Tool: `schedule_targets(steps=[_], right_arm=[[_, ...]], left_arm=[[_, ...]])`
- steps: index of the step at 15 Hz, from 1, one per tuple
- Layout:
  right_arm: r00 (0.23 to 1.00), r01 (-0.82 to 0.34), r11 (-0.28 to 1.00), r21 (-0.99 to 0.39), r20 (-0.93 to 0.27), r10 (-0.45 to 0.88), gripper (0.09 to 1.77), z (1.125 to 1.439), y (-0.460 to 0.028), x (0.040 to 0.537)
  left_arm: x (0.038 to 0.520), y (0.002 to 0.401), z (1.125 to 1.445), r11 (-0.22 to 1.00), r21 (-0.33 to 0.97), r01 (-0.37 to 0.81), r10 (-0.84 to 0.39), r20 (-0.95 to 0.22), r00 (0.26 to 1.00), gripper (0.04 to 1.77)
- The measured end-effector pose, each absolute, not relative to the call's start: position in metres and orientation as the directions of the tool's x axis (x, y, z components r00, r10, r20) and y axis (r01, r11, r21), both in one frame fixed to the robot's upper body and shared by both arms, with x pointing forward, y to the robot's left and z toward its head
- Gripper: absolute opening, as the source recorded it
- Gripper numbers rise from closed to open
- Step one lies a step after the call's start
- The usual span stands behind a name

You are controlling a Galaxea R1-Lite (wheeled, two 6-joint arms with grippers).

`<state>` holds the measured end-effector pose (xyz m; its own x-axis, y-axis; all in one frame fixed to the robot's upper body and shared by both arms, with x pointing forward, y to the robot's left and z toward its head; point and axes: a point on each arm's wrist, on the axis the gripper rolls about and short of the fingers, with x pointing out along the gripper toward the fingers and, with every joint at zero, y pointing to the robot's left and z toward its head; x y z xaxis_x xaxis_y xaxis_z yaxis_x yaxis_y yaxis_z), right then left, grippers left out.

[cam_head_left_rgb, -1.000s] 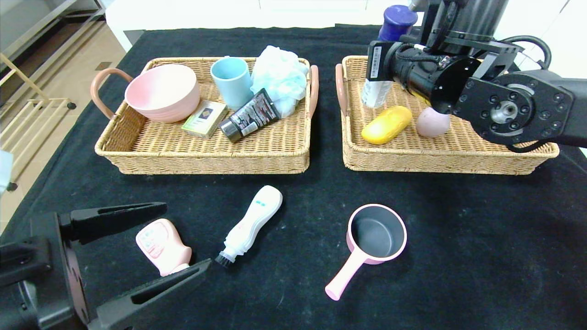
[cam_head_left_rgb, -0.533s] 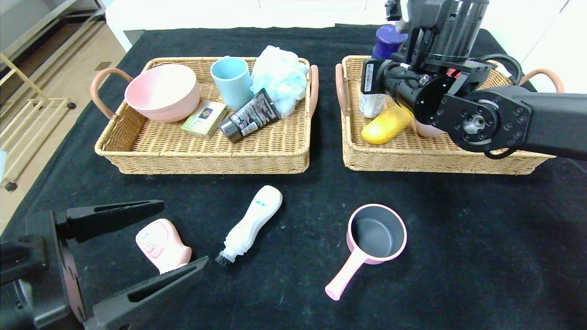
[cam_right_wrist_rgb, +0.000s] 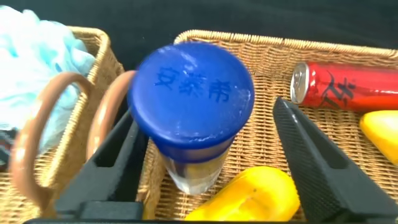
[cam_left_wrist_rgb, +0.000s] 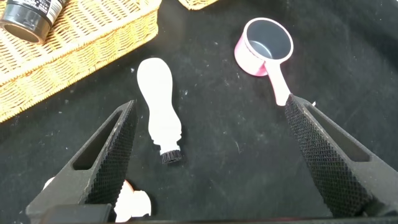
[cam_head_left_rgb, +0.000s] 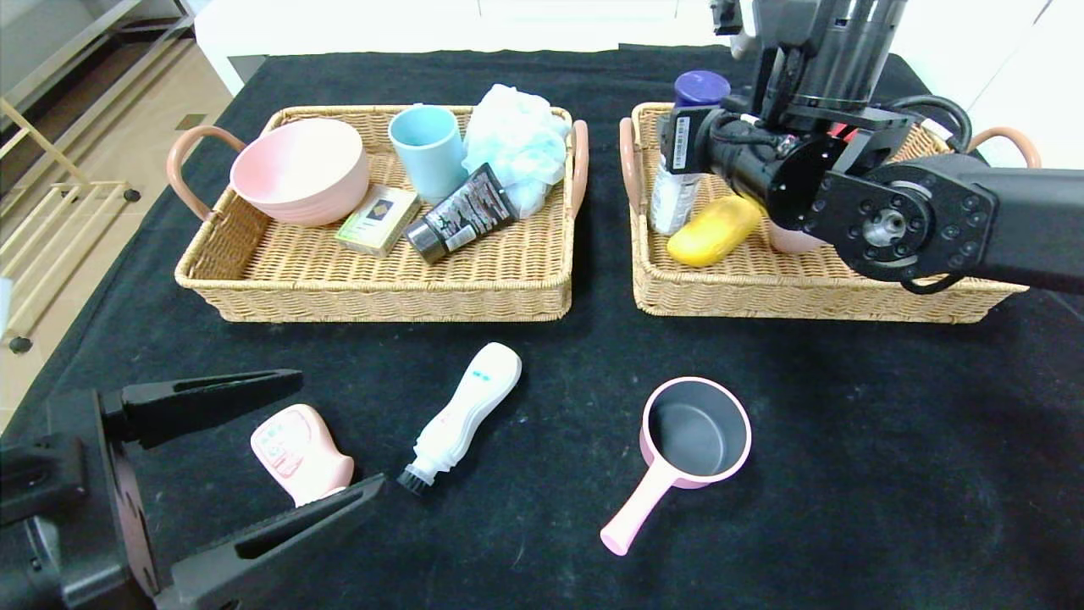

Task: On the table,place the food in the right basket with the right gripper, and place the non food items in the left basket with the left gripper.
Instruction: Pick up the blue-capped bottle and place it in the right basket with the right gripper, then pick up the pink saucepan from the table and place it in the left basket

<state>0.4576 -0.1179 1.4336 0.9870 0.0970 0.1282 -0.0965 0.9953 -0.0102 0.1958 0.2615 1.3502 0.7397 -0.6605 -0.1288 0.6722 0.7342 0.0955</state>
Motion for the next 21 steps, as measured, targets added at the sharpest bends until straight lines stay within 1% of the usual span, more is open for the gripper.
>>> schedule_targets(steps=[3, 9, 14, 17, 21], right_arm=[[0.987, -0.124, 0.992, -0.027, 0.097, 0.127, 1.52, 1.433, -0.117, 0.436], [0.978, -0.206, 0.978, -0.046, 0.011, 0.206, 1.62, 1.425, -0.129, 0.366], [0.979, -0.197, 0.979, -0.046, -0.056, 0.195, 1.66, 1.410, -0.155, 0.327], [0.975, -0.176, 0.983, -0.054, -0.148, 0.166, 1.68, 1.392, -0.167, 0.310], [0.951, -0.157, 0.988, 0.000, -0.270, 0.151, 1.69, 1.383, -0.175, 0.295]], left_arm=[[0.195, 0.262, 1.351, 0.734, 0.096, 0.672, -0.661, -0.126, 0.740, 1.72], [0.194, 0.262, 1.352, 0.735, 0.097, 0.672, -0.661, -0.121, 0.741, 1.72], [0.194, 0.262, 1.351, 0.734, 0.106, 0.671, -0.660, -0.123, 0.741, 1.72], [0.194, 0.263, 1.352, 0.735, 0.107, 0.670, -0.660, -0.118, 0.742, 1.72], [0.194, 0.263, 1.353, 0.735, 0.107, 0.669, -0.659, -0.117, 0.743, 1.72]])
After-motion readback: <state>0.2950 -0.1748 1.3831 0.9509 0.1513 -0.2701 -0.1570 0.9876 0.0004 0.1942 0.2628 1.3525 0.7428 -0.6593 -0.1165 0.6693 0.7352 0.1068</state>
